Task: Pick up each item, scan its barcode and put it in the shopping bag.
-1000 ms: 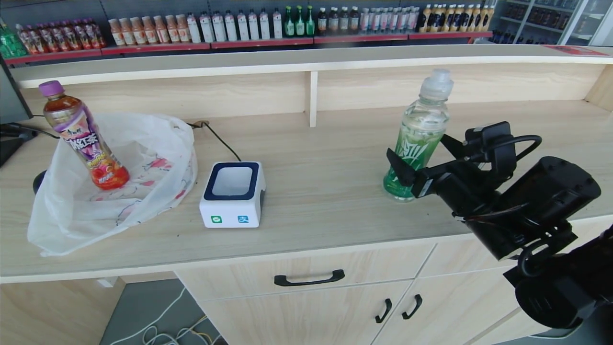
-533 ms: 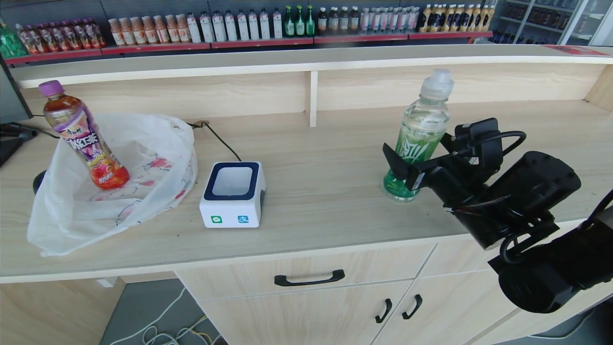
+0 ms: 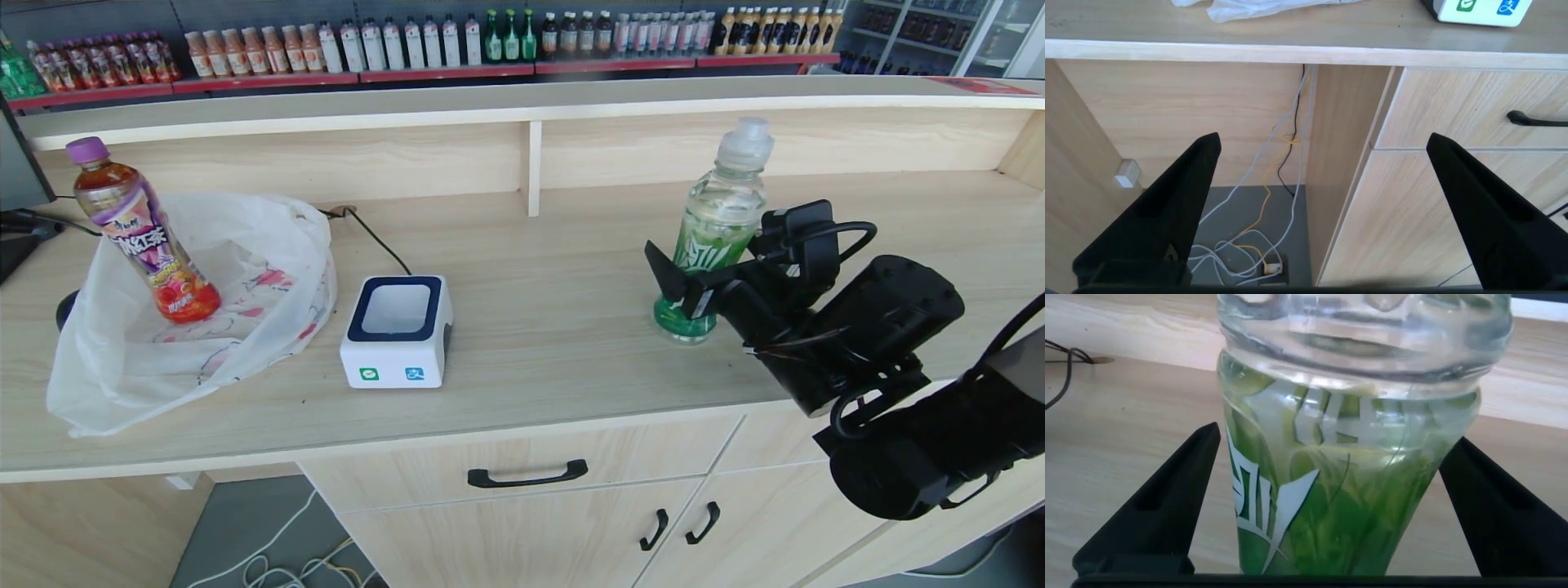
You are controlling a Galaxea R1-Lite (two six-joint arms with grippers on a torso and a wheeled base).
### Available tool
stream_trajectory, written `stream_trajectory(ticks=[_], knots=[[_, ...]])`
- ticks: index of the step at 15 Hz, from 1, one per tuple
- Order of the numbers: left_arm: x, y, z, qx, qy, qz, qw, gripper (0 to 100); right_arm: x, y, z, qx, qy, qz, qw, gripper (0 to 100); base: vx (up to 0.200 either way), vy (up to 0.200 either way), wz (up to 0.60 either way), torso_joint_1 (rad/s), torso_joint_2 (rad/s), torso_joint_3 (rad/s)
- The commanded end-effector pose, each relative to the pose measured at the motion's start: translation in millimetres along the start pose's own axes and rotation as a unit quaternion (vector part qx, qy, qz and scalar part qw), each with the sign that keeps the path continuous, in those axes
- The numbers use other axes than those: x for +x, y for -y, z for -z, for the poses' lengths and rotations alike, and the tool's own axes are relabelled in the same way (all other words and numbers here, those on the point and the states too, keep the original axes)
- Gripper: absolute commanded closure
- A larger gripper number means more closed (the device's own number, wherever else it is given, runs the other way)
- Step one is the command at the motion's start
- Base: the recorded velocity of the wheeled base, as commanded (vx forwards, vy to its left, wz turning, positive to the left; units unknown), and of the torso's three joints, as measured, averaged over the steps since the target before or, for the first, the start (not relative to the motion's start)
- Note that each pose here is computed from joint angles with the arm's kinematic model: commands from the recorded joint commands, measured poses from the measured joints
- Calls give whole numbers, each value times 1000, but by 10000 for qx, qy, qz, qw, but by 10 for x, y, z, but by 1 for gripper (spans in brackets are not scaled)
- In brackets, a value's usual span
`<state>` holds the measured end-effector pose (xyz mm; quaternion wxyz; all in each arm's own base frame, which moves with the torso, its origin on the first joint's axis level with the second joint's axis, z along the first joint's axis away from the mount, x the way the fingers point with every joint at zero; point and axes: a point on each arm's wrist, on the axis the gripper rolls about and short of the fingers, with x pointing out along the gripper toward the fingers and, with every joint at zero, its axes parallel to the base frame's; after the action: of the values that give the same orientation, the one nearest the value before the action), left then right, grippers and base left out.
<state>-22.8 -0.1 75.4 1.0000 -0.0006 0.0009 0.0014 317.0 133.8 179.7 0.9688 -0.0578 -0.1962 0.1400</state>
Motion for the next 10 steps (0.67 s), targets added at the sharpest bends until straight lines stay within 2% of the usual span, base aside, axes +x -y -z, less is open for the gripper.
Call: stream_trajectory(ticks=[1,2,3,10], knots=[[0,0,0,-1,1,-2,10000,0,4,-2,-1,-3,11,3,10000,0,0,0,0,0,0,0],[0,0,0,-1,1,-2,10000,0,7,5,-9,-5,24,13,10000,0,0,0,0,0,0,0],[0,0,0,-1,1,-2,10000,0,6,1,-15,6,33,8,10000,100,0,0,0,0,0,0],[0,0,0,-1,1,-2,10000,0,-10,29,-137,172,189,46,9997,100,0,0,0,0,0,0]])
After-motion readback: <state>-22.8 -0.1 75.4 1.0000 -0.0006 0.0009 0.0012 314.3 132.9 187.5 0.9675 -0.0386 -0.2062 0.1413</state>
